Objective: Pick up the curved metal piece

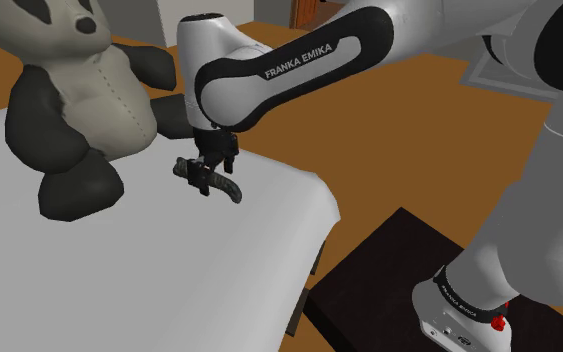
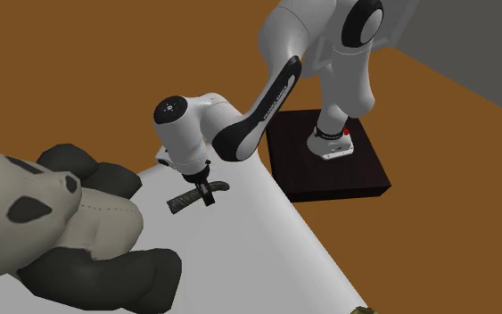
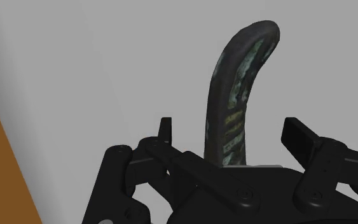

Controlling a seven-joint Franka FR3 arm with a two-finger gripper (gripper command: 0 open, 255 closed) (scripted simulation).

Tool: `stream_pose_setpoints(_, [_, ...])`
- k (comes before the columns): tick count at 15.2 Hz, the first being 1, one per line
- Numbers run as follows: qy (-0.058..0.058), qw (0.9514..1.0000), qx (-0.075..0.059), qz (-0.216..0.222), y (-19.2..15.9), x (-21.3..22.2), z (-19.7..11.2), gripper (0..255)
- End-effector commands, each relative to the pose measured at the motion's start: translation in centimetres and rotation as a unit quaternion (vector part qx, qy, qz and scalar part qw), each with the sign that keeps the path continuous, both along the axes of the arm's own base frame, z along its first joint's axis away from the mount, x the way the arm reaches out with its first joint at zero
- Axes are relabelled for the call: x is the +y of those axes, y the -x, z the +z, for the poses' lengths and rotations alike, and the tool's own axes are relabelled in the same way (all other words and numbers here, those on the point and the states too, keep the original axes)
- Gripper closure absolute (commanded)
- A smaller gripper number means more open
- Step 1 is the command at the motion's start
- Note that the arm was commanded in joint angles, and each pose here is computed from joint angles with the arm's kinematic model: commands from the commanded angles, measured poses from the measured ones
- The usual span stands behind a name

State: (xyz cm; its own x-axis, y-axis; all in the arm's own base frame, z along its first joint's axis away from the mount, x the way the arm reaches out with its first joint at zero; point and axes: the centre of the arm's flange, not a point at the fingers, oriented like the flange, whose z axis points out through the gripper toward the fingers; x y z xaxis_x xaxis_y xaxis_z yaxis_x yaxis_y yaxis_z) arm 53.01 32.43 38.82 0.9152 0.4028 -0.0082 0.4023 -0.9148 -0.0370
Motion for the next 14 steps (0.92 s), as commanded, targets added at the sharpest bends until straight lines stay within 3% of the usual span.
stream_pose_setpoints(1, [0.000, 1.0000, 0.000, 0.000, 0.1, 0.0, -0.8, 0])
stream_pose_setpoints(2, [0.000, 1.0000, 0.000, 0.000, 0.0, 0.0, -0.8, 0])
stream_pose_setpoints(3, [0.000, 1.0000, 0.000, 0.000, 0.0, -0.1, -0.8, 255])
stream_pose_setpoints(14, [0.000, 1.0000, 0.000, 0.000, 0.1, 0.0, 0.3, 255])
